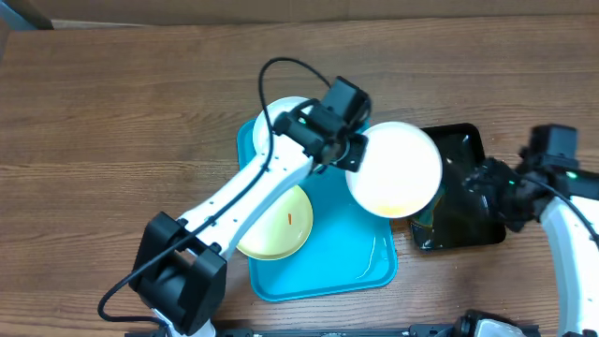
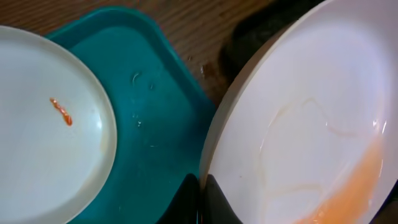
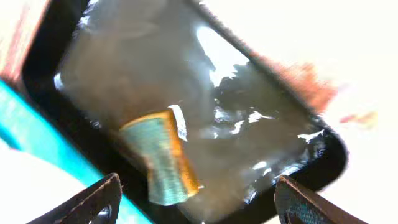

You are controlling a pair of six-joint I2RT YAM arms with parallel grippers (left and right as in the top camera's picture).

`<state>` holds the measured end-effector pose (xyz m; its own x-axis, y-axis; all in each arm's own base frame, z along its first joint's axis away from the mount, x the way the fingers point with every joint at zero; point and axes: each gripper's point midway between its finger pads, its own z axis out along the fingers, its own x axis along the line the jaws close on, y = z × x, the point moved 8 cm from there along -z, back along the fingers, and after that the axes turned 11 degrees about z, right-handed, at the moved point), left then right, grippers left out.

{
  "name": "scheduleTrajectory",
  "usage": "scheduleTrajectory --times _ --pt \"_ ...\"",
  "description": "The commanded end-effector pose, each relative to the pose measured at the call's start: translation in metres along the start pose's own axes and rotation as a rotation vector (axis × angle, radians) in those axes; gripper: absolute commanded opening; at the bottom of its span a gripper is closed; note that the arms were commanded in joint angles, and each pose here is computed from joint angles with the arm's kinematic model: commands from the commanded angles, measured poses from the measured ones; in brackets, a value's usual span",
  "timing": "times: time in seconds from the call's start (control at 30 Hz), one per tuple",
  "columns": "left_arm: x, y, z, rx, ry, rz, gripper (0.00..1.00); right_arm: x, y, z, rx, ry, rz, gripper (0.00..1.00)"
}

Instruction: Clean dirty plates on tray and stack at the side

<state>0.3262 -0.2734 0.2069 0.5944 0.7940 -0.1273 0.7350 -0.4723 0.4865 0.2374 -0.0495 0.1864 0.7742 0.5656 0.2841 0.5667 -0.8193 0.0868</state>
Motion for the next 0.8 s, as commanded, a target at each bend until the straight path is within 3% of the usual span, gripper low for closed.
scheduleTrajectory --times 0.0,0.4,0.77 --pt "-0.025 0.026 -0.009 -0.165 0.140 0.060 0.04 -0.016 0.012 -0.008 -0.027 -0.022 0.072 0.81" --pt "-0.077 0.052 -0.034 -0.464 0.655 0.277 0.04 -0.022 0.013 -0.008 -0.021 -0.034 0.077 0.82" --pt "-0.124 0.054 -0.060 -0.537 0.863 0.501 0.04 -0.022 0.013 -0.008 -0.021 -0.034 0.072 0.82"
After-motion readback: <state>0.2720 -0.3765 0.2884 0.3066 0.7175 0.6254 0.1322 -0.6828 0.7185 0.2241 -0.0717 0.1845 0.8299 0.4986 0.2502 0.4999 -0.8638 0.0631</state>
